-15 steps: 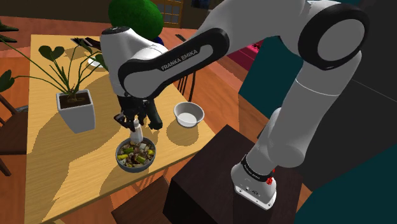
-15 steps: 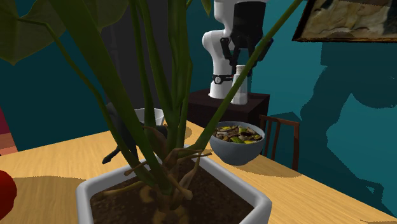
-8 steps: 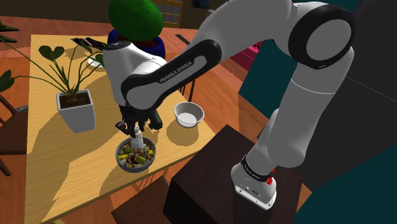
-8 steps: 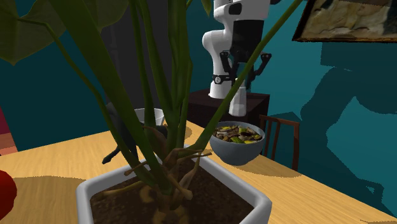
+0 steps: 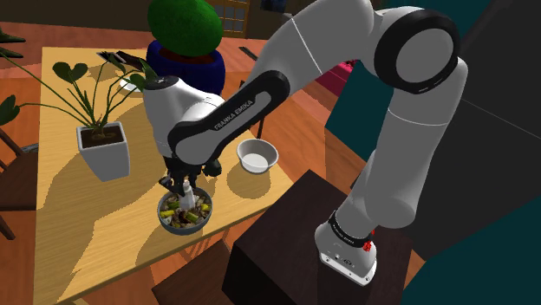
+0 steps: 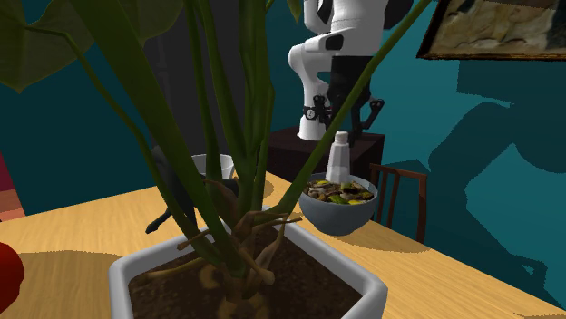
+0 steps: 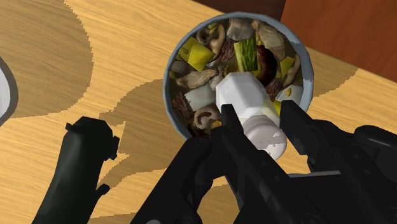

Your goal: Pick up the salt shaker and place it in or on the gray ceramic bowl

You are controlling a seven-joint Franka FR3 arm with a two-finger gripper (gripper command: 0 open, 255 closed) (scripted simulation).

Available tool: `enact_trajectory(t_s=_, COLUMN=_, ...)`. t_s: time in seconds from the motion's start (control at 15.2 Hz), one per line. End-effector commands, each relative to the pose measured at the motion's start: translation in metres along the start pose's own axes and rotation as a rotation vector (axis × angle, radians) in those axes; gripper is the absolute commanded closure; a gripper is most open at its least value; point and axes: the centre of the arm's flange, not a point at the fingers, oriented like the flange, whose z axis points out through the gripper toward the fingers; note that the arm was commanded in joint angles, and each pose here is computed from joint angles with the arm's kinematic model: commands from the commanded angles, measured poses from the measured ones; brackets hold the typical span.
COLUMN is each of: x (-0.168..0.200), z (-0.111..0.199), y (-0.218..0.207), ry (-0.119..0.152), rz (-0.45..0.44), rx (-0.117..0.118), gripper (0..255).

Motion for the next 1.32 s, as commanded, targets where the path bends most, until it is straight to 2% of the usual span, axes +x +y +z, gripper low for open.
enact_trajectory(t_s=0.0, x=0.001, z=0.009, y=0.0, ry=0.0, rz=0.0, rx=0.0, gripper=255)
enact_trajectory(t_s=0.46, x=0.001, z=0.009, y=0.0, ry=0.0, rz=0.0, rx=0.0, gripper=255)
enact_trajectory(t_s=0.53, x=0.001, z=0.009, y=0.0, ry=0.0, rz=0.0, rx=0.0, gripper=0)
enact_trajectory(t_s=0.86, x=0.001, z=0.009, y=0.0, ry=0.0, rz=0.0, rx=0.0, gripper=0)
enact_trajectory(t_s=1.12, x=0.001, z=-0.041, y=0.0, ry=0.0, rz=0.0, rx=0.0, gripper=0)
enact_trajectory(t_s=1.25, x=0.001, z=-0.041, y=0.0, ry=0.0, rz=0.0, rx=0.0, gripper=0)
